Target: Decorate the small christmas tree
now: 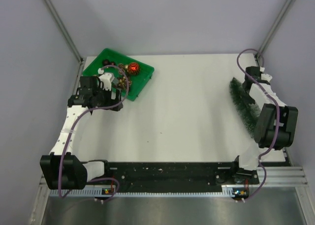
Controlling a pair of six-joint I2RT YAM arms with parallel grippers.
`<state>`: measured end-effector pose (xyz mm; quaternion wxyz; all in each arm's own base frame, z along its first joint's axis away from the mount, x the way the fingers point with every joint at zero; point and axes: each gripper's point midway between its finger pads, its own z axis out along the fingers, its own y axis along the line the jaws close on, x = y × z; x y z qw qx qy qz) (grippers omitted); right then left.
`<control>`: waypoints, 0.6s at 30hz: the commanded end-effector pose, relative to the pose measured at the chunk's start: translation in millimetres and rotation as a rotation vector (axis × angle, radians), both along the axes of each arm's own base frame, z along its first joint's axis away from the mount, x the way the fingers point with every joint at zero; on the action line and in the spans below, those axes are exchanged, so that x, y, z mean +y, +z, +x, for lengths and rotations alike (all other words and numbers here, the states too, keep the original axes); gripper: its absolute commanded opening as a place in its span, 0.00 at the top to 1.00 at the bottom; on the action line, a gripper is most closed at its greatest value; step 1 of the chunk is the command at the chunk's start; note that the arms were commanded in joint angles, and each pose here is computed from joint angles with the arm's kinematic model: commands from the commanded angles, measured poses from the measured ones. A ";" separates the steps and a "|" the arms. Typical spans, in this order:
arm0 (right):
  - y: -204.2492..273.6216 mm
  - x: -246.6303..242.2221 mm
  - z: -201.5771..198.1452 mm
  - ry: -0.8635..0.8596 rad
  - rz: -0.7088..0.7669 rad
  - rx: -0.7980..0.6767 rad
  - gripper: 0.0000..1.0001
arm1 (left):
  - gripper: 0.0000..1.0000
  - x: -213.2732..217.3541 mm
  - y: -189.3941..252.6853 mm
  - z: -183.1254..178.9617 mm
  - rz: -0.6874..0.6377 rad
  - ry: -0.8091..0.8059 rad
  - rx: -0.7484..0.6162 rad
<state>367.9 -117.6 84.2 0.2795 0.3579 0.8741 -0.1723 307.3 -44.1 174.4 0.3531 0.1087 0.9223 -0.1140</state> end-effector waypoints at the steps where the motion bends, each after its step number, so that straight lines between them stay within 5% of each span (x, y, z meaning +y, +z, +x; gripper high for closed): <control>1: 26.6 41.1 16.7 0.112 0.055 -0.131 0.86 | 0.01 -1.2 7.8 7.6 -0.004 -0.005 -0.053; 18: 13.7 239.2 -70.1 0.447 0.271 -0.231 0.92 | 0.01 1.2 2.2 -0.3 0.008 0.002 -0.050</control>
